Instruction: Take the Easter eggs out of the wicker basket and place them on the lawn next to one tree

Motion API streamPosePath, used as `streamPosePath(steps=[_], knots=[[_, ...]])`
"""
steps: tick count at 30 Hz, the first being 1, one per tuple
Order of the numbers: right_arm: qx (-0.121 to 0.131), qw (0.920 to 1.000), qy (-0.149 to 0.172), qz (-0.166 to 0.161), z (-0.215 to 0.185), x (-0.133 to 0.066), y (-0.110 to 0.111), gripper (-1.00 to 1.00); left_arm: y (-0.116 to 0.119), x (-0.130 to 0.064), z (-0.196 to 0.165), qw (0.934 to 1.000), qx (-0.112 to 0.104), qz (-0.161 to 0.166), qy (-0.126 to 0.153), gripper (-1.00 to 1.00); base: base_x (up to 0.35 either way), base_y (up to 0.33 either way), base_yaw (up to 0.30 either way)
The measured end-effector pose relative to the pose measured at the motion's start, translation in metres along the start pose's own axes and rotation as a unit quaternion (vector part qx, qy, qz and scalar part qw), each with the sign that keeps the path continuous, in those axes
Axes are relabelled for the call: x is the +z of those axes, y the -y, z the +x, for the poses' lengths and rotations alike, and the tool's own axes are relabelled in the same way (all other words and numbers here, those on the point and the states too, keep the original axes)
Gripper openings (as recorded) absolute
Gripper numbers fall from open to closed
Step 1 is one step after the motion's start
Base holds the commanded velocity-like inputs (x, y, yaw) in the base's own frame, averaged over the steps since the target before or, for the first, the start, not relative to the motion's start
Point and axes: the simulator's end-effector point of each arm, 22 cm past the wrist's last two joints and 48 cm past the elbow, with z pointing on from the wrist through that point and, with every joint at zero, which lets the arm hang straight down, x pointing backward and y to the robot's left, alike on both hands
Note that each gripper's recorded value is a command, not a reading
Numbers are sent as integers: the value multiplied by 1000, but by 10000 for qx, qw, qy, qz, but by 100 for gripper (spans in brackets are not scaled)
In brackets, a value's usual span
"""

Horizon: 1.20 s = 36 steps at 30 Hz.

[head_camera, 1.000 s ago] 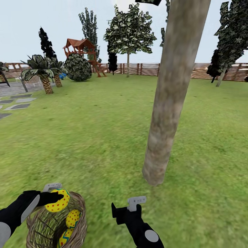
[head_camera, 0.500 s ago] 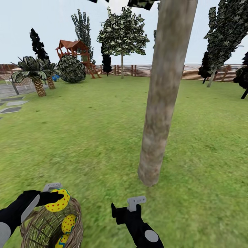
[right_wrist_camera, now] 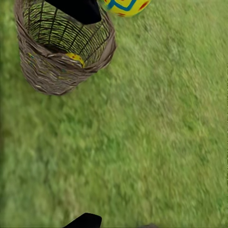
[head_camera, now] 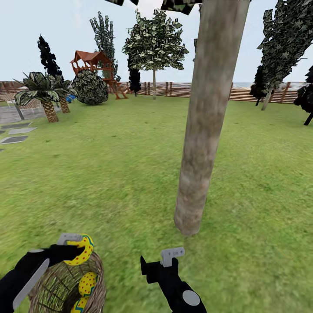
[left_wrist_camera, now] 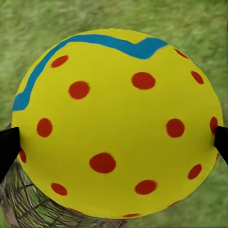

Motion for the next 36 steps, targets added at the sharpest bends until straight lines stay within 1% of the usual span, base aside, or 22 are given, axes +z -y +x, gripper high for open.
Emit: streamPosePath(steps=[3, 5, 7, 13, 25, 28, 36], knots=[[0, 10000, 1, 0, -4, -3, -1, 100, 11, -16, -6, 9997, 134, -23, 183, -100, 0, 0, 0], [1, 10000, 1, 0, -6, -4, -2, 100, 17, -23, -7, 9995, 184, 10, 245, -100, 0, 0, 0], [1, 10000, -1, 0, -8, -6, -3, 100, 18, -28, -9, 9994, 198, 2, 266, -100, 0, 0, 0], [1, 10000, -2, 1, -15, -11, -6, 100, 15, -37, -18, 9992, 220, -101, 315, -100, 0, 0, 0], [-1, 10000, -5, -5, -28, -21, -11, 100, 16, -52, -29, 9991, 230, -96, 339, -100, 0, 0, 0], [-18, 10000, -8, -40, -31, -24, -16, 100, 16, -56, -31, 9991, 230, -96, 340, -100, 0, 0, -3], [-37, 10000, 13, -63, -40, -31, -22, 100, 15, -66, -40, 9990, 230, -97, 372, -100, 0, 0, -158]])
